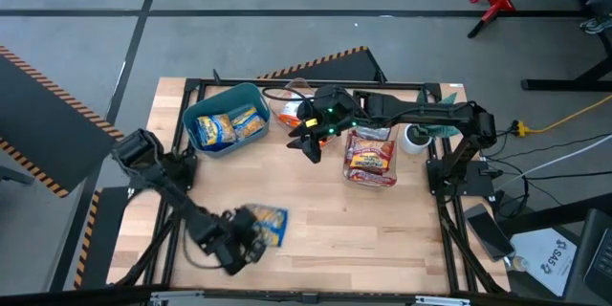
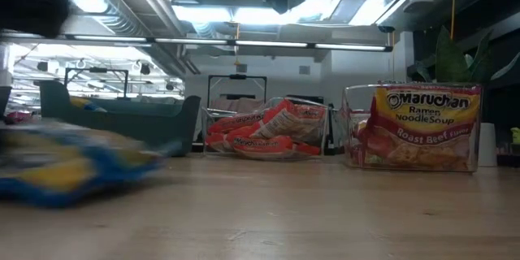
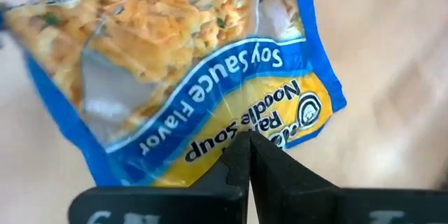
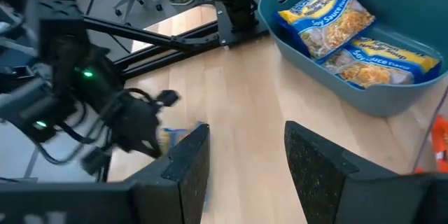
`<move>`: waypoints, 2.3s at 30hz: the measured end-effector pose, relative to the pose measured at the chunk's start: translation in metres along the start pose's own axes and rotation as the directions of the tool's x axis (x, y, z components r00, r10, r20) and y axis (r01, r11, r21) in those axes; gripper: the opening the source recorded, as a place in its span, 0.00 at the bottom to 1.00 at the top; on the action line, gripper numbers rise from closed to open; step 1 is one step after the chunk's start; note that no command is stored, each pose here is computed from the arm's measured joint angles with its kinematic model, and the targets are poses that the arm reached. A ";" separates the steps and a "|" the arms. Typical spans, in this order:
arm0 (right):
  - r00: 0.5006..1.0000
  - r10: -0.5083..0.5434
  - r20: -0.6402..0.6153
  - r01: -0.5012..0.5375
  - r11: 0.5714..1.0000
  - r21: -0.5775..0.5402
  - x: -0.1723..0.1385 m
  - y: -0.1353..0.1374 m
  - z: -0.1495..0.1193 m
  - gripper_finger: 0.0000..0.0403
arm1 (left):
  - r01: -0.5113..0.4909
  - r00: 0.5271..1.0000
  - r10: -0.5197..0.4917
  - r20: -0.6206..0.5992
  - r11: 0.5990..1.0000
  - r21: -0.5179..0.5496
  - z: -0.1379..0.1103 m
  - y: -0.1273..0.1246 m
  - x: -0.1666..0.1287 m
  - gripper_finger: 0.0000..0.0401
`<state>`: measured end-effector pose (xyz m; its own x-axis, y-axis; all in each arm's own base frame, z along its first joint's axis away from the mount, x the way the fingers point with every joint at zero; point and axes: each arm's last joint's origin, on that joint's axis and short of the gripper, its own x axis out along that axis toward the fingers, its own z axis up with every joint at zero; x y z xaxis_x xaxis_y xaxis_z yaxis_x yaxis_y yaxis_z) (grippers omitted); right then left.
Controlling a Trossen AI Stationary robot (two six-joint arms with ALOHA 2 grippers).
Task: Sort Maruchan noodles
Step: Put the blue noodle pack into the blue bin
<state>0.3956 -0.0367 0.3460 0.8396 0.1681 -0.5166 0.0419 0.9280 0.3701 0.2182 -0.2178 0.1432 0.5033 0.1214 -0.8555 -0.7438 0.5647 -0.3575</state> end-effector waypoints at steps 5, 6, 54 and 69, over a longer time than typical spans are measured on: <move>1.000 0.018 -0.005 -0.018 1.000 0.019 0.000 0.001 0.000 0.42 | -0.048 0.995 0.044 0.094 0.998 0.041 0.047 -0.004 0.022 0.00; 1.000 0.018 -0.005 -0.018 0.999 0.027 0.000 0.001 0.000 0.42 | -0.048 0.995 0.043 0.095 0.997 0.056 0.055 -0.005 0.026 0.00; 0.995 0.072 -0.065 -0.075 0.997 -0.034 0.083 0.007 -0.094 0.42 | 0.234 0.891 -0.195 0.410 0.971 -0.045 -0.015 0.017 0.026 0.00; 0.991 0.097 0.096 -0.088 0.992 -0.092 0.092 0.005 -0.083 0.42 | 0.313 0.790 -0.189 0.583 0.942 -0.119 -0.011 0.051 0.030 0.00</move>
<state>0.4284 0.0112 0.2364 0.8878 0.2247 -0.4016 -0.0824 0.9362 0.3417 0.1907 -0.1946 0.0956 0.7945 0.4651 -0.3906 -0.5959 0.4728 -0.6491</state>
